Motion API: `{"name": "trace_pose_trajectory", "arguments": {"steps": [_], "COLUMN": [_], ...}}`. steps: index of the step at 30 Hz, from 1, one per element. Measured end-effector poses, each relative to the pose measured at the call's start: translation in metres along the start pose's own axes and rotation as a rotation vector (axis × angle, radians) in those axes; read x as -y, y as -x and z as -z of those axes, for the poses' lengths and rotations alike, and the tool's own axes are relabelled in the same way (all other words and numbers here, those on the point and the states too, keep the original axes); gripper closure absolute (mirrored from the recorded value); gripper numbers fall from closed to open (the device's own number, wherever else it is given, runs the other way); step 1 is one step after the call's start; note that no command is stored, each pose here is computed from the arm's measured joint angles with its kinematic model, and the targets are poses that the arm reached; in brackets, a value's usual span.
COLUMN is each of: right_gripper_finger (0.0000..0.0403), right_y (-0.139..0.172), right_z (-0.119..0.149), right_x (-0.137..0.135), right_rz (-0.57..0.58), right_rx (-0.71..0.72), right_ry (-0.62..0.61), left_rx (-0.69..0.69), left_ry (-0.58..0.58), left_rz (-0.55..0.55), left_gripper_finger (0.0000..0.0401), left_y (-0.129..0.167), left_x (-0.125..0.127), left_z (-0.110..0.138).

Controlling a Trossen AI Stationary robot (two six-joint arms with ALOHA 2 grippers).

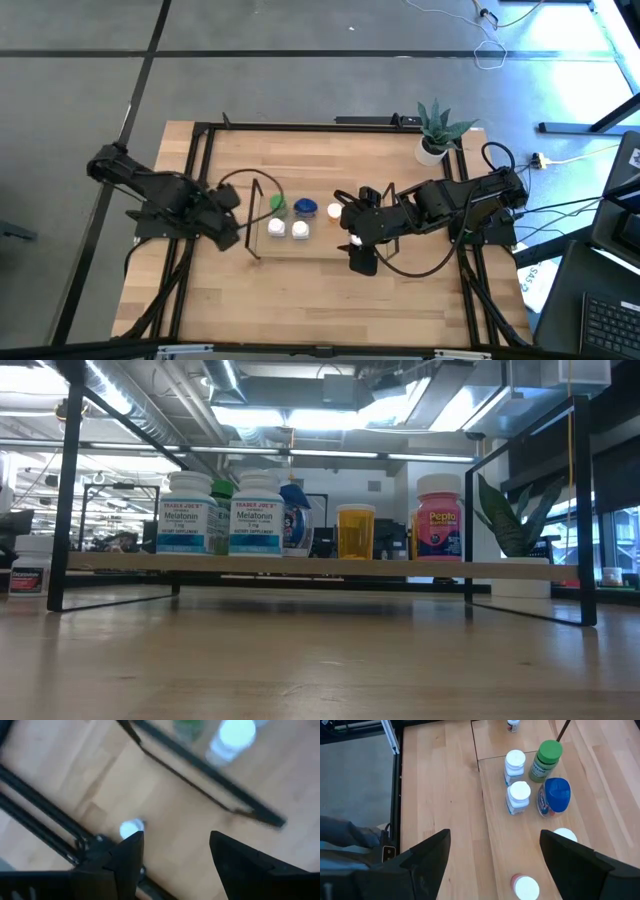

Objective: Pick and place medicine bottles onto shelf by color
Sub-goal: Put the small white pill bottle on the shelf

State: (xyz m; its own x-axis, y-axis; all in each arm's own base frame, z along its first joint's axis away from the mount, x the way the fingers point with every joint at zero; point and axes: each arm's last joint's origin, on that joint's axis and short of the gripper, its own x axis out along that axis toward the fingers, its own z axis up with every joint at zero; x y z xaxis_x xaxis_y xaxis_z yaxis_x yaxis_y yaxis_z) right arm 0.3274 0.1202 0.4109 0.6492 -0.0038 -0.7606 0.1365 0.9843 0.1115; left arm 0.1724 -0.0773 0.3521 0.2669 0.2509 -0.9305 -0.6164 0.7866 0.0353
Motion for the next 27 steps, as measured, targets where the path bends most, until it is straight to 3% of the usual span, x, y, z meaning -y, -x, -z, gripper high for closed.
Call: {"name": "trace_pose_trajectory", "arguments": {"steps": [6,11,18,27], "right_gripper_finger": [0.0095,0.0095,0.0095,0.0095], "right_y": [0.0,0.0,0.0,0.0], "right_z": [0.0,0.0,0.0,0.0], "right_x": [0.0,0.0,0.0,0.0], "right_rz": [0.0,0.0,0.0,0.0], "right_rx": [0.0,0.0,0.0,0.0], "right_ry": [0.001,0.001,0.0,0.0], "left_rx": [-0.071,-0.145,-0.189,-0.245], "left_ry": [0.038,0.036,-0.002,-0.047], "left_rz": [0.039,0.004,-0.057,-0.059], "left_gripper_finger": [0.0181,0.0181,0.0181,0.0181], "left_y": [-0.005,-0.022,-0.044,-0.079], "left_x": [-0.026,-0.034,-0.036,-0.036], "left_z": [0.017,0.026,0.032,0.037]}}
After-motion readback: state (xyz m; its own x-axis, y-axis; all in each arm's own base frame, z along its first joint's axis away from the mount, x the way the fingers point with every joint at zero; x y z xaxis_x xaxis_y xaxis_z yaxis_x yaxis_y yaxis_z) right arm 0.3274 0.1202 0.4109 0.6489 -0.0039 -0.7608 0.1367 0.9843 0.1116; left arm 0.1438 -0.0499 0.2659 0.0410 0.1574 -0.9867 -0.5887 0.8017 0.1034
